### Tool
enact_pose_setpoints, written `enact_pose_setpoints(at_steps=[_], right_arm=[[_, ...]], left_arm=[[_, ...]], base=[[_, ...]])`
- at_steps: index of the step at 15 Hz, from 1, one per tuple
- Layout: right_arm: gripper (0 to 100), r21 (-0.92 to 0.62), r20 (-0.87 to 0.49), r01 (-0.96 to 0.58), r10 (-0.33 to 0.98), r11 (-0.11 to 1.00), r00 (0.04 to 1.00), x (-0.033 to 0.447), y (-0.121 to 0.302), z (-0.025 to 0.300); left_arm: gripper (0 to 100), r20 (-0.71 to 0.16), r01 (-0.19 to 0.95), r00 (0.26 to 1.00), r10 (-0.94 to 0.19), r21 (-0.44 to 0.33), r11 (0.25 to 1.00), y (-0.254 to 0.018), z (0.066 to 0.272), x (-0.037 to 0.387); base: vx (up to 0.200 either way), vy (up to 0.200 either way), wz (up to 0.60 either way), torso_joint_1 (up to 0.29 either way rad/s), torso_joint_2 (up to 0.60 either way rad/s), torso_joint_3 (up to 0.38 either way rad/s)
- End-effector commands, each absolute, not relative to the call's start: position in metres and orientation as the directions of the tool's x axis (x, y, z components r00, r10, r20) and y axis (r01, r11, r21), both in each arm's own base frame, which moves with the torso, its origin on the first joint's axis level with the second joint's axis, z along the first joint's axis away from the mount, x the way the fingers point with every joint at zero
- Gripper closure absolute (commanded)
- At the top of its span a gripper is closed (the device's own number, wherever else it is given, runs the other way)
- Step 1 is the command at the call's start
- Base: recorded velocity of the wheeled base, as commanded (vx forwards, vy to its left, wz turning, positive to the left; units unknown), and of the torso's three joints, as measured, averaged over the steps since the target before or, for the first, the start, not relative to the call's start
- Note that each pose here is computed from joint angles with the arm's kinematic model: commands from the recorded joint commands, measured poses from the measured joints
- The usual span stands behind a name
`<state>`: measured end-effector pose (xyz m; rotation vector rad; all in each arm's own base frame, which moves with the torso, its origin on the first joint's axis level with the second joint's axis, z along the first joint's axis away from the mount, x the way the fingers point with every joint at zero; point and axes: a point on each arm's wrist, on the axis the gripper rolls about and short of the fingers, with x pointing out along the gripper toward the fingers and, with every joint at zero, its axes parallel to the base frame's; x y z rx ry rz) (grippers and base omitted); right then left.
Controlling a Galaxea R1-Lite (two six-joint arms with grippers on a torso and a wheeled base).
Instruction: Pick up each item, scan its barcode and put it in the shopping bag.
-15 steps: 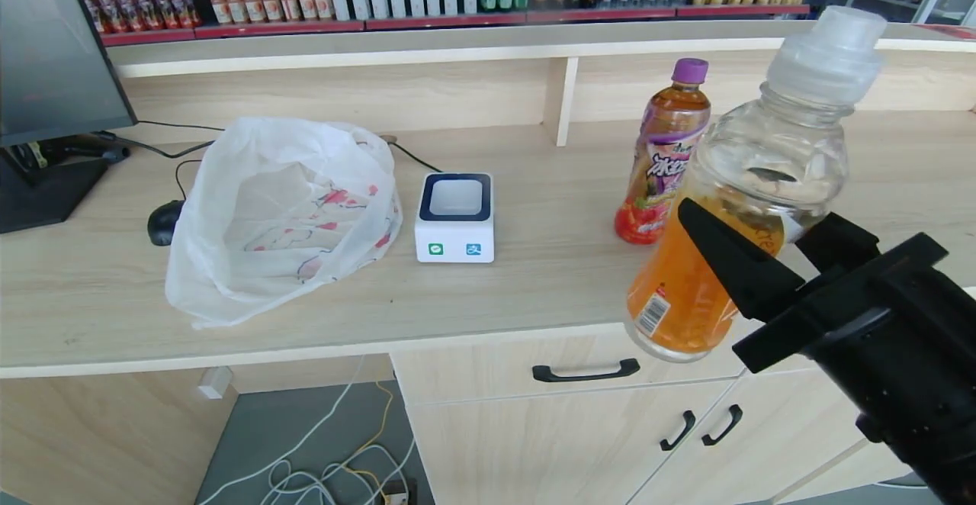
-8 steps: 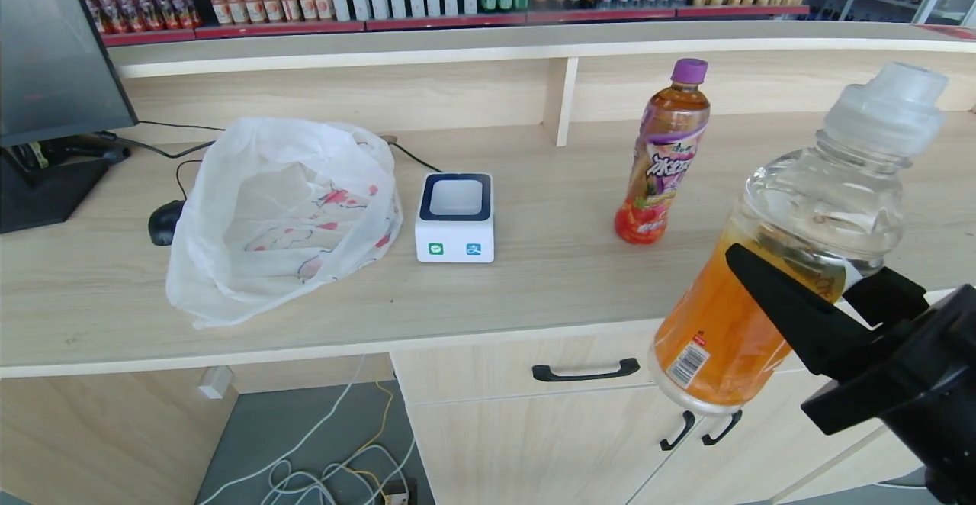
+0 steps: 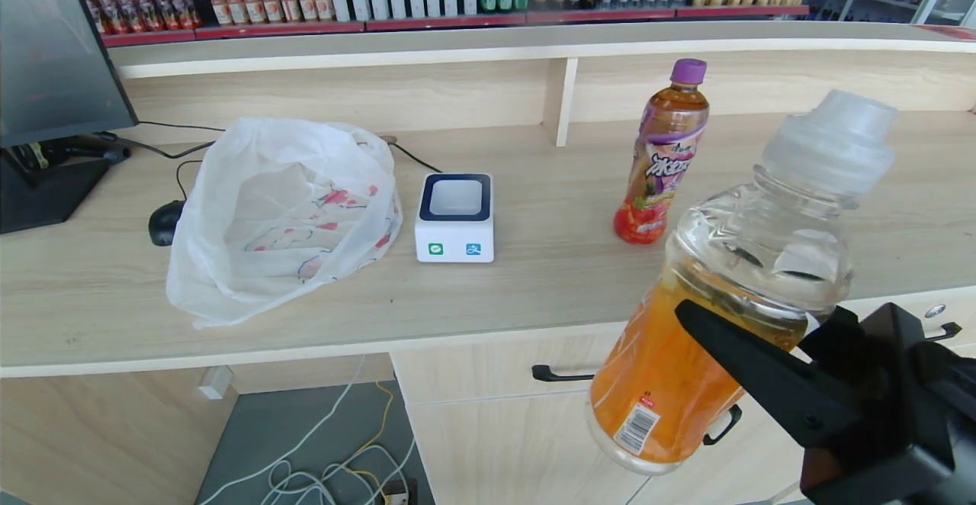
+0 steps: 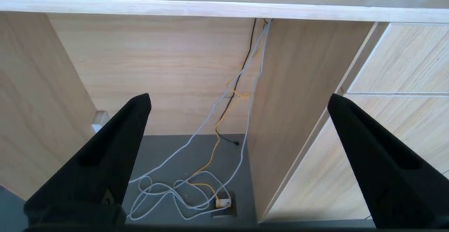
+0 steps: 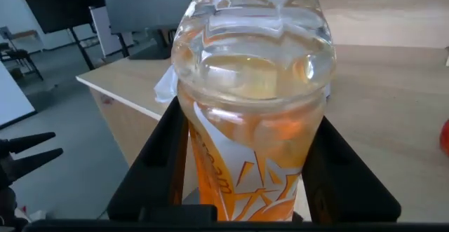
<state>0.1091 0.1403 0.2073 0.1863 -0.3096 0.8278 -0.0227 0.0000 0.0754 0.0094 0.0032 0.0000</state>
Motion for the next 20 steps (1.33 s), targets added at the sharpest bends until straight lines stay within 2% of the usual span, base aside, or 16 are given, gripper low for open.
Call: enact_pose_setpoints(at_steps=[1,4,10,20], right_arm=[[100,0.046,0.322,-0.771,0.721,0.636,0.614,0.112,0.145,0.204],[100,0.09,0.302,-0.825,0.774,0.558,0.556,0.114,0.15,0.2],[100,0.122,0.389,-0.876,0.79,0.466,0.474,0.126,0.169,0.225],[100,0.232,0.493,-0.896,0.748,0.378,0.444,0.129,0.172,0.253]], left_arm=[[0,-0.003,0.0,1.0,0.0,0.009,1.0,0.0,0.075,-0.023],[0,-0.003,0.0,1.0,0.0,0.009,1.0,0.0,0.075,-0.023],[0,-0.003,0.0,1.0,0.0,0.009,1.0,0.0,0.075,-0.023],[0,-0.003,0.002,1.0,-0.002,0.009,1.0,0.0,0.075,-0.023]], base=[[0.0,0.0,0.0,0.0,0.0,0.0],[0.0,0.0,0.0,0.0,0.0,0.0],[0.0,0.0,0.0,0.0,0.0,0.0],[0.0,0.0,0.0,0.0,0.0,0.0]])
